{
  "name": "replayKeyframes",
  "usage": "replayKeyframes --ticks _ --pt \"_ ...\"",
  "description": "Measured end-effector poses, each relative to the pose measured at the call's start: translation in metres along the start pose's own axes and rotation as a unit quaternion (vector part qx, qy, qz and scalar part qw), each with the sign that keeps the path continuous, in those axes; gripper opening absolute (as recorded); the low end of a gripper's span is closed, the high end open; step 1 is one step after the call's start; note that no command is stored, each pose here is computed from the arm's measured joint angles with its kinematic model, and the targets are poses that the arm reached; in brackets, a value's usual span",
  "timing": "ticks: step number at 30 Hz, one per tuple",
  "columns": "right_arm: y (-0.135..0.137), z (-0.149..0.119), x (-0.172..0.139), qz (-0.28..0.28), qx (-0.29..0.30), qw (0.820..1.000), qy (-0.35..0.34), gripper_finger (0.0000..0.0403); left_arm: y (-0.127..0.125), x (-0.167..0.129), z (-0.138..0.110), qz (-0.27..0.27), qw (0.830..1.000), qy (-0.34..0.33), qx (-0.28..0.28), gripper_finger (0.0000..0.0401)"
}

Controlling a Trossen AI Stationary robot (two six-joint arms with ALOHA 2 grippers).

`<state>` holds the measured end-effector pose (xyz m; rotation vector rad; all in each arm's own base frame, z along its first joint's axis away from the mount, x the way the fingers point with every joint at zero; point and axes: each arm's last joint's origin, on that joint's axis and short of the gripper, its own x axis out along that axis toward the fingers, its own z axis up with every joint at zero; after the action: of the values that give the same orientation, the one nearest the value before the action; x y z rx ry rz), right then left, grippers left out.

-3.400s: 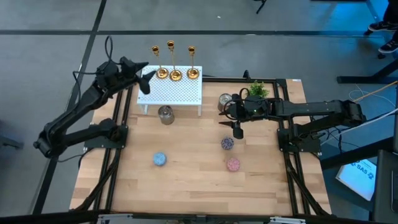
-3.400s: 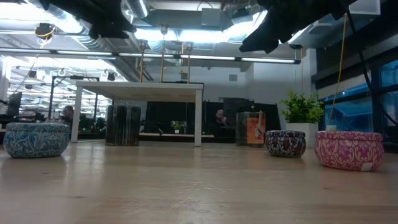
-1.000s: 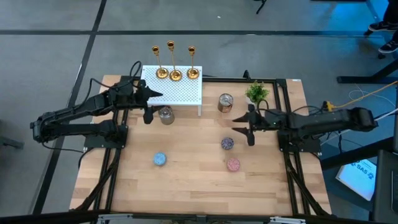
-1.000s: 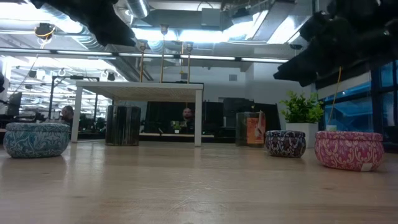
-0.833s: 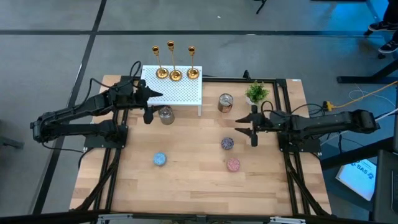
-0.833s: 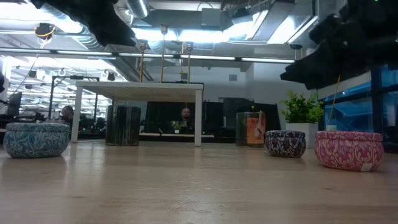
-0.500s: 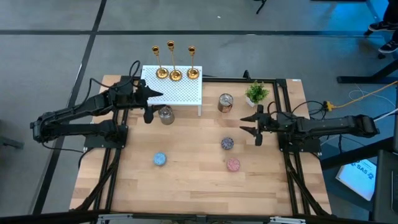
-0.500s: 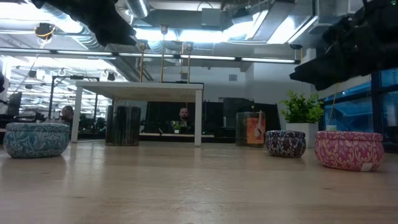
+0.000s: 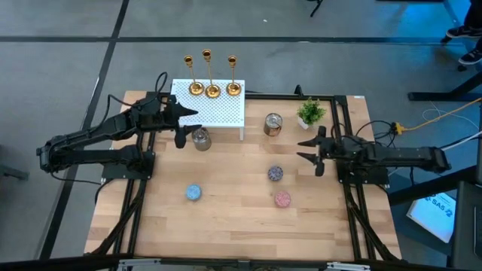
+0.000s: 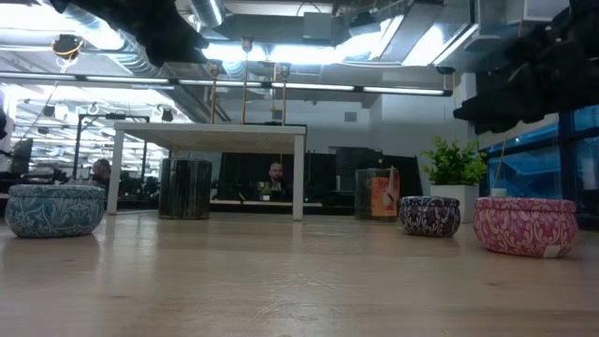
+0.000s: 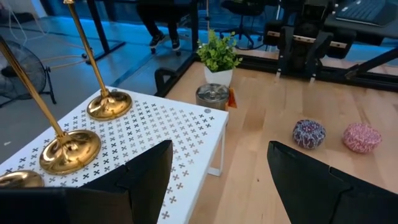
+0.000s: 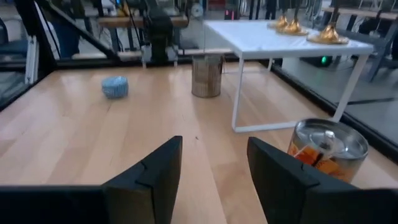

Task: Pick & Place candle stick holders
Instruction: Put the blue patterned candle tin on the shelf

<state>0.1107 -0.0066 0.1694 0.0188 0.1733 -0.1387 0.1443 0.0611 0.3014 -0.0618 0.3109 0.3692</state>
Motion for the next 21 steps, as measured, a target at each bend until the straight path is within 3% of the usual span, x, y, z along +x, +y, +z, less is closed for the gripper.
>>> replayKeyframes --ticks 9,21 --pt "0.0 -0.007 -0.002 0.003 -0.032 0.998 -0.059 0.0186 0.0 0.0 0.0 0.008 1.0 0.001 -0.019 0.026" --pt "-0.001 -0.017 0.001 -0.009 -0.04 0.999 -0.005 0.0186 0.0 0.015 -0.007 0.001 0.999 0.042 -0.024 0.026"
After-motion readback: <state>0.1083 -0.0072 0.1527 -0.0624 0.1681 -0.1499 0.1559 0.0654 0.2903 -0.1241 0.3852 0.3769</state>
